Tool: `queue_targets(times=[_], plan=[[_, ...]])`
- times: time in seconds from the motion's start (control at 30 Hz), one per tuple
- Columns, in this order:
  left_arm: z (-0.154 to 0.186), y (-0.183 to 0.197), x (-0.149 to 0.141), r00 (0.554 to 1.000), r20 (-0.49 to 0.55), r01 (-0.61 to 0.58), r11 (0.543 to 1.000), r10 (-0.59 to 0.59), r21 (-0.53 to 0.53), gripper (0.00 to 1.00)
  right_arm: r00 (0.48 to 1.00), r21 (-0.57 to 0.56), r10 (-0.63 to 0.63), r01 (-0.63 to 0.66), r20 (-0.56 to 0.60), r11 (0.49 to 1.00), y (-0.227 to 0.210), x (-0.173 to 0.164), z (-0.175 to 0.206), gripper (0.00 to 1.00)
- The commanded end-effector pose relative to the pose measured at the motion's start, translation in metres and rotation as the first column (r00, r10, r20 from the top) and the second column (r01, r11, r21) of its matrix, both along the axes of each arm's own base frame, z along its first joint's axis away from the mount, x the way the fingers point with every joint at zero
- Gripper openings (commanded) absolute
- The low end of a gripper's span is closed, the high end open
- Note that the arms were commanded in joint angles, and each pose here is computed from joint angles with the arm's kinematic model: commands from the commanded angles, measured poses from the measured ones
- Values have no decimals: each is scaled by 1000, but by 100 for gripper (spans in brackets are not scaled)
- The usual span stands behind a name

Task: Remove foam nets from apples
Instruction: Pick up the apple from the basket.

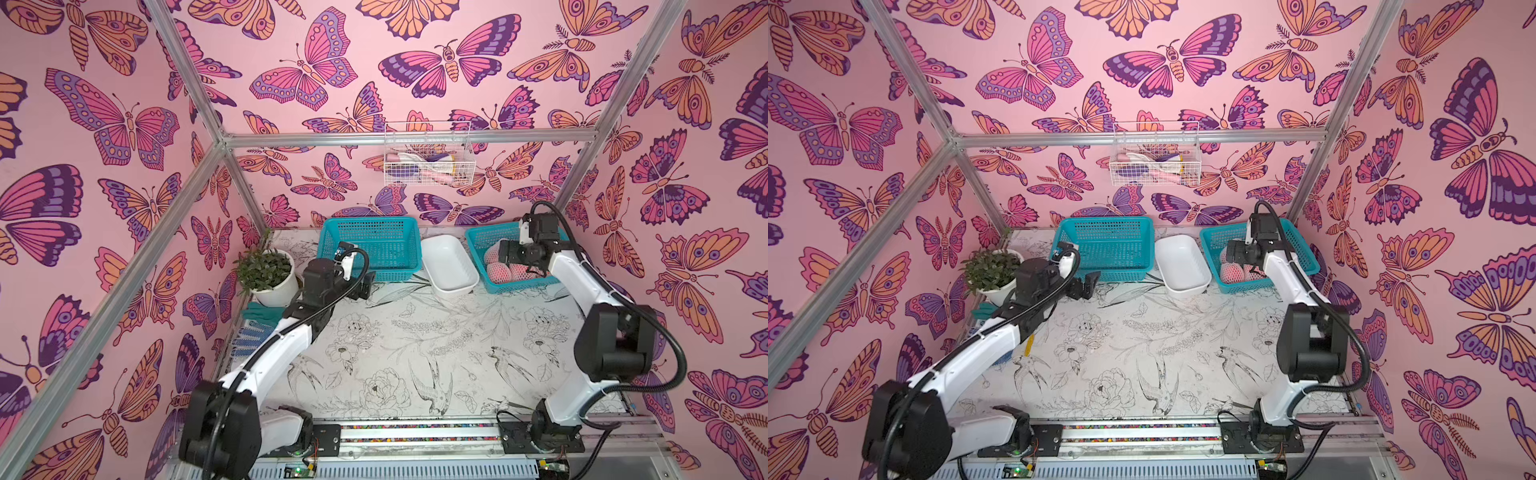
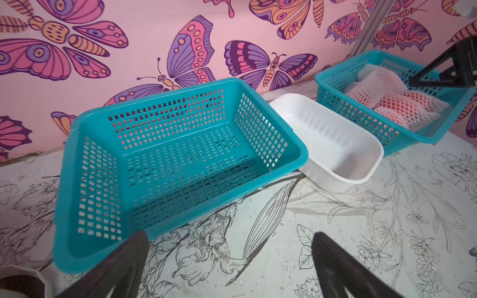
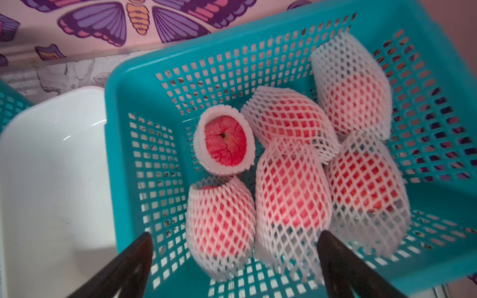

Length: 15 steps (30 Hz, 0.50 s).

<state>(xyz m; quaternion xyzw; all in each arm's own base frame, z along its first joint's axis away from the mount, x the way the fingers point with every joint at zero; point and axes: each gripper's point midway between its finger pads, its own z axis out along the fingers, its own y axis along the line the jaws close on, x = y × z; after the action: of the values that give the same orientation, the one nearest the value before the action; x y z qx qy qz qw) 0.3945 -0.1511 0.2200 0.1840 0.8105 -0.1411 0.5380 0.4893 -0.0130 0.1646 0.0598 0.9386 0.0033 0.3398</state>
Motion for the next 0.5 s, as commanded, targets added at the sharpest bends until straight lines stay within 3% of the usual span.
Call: queue_targets(times=[0.0,0.17,0.47], plan=[[-5,-11,14,1000,0,23,999,-23,27,100,998,-6,-2,2,-69,1000,-4,12,-13,99],[-9,-25,28,998,-4,61,997,-60,39,100,991,19,37,-34,-132,999,2,39,-36,99],[-14,-32,38,997,9,76,996,-77,45,100,977,55,37,-26,-209,998,7,57,-69,97]])
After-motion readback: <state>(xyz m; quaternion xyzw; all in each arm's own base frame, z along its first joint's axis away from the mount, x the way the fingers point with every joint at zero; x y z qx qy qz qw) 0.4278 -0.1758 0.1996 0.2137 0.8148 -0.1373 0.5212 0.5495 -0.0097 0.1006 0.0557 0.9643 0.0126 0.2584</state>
